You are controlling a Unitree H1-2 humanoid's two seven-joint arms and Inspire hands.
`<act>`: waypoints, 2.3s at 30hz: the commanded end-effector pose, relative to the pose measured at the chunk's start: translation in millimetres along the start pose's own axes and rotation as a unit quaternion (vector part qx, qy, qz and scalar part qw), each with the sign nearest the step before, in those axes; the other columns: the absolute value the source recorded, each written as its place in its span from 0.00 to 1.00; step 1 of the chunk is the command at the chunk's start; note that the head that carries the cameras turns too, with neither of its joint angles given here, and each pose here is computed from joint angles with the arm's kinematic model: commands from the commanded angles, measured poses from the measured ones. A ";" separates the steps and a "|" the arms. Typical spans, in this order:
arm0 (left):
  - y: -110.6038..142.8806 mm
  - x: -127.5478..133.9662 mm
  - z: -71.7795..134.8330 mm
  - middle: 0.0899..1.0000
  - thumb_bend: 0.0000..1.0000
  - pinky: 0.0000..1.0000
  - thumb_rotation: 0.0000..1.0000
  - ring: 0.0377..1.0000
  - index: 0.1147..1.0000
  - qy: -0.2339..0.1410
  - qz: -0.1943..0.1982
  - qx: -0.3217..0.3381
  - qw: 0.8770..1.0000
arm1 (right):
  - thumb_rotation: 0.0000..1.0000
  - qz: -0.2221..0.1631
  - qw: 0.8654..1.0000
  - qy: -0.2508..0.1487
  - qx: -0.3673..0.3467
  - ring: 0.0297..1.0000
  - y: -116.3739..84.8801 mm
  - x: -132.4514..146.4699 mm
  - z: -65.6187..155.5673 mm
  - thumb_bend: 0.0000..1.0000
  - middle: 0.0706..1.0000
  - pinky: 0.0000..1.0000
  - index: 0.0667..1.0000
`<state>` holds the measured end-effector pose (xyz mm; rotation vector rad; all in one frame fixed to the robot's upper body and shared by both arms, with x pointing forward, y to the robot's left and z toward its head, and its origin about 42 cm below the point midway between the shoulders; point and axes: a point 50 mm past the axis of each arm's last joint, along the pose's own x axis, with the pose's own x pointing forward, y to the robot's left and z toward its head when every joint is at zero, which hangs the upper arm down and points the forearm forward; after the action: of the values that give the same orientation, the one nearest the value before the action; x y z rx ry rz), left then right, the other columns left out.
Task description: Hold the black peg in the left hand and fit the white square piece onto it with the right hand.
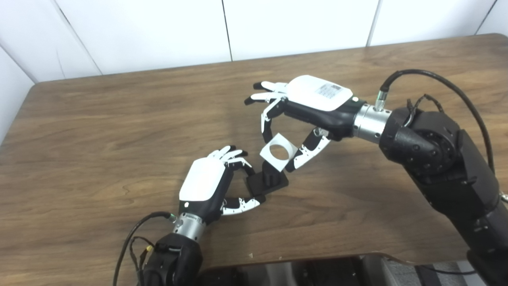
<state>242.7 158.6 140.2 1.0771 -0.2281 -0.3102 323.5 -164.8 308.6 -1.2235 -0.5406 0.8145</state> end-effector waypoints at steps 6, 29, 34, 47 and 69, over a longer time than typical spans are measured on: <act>11.2 6.6 8.2 0.82 0.55 0.90 0.38 0.91 0.49 -0.017 0.030 0.003 0.999 | 0.14 -0.015 1.000 -0.016 -0.016 1.00 -6.4 3.5 2.7 0.52 0.91 0.96 0.45; 10.4 6.4 10.4 0.83 0.55 0.91 0.39 0.92 0.49 -0.017 0.031 0.004 0.999 | 0.14 0.022 0.999 -0.011 -0.037 1.00 13.5 12.8 -1.9 0.53 0.91 0.98 0.45; 9.4 7.1 11.0 0.82 0.56 0.90 0.38 0.91 0.49 -0.020 0.034 0.007 0.999 | 0.14 0.017 0.999 -0.014 -0.040 1.00 13.6 15.6 -1.4 0.53 0.90 0.97 0.45; 6.1 6.3 13.5 0.83 0.55 0.91 0.39 0.92 0.49 -0.019 0.031 0.001 0.999 | 0.14 0.012 0.999 -0.013 -0.044 1.00 13.4 18.1 -3.1 0.53 0.91 0.97 0.45; 6.4 4.3 14.4 0.83 0.54 0.92 0.39 0.93 0.50 -0.018 0.029 -0.010 0.999 | 0.14 0.010 0.999 0.008 -0.040 1.00 7.9 16.6 -14.6 0.52 0.91 0.97 0.45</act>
<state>239.5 149.4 139.6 1.0486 -0.2295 -0.3137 336.3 -159.2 275.4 -1.3030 -0.4838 0.8546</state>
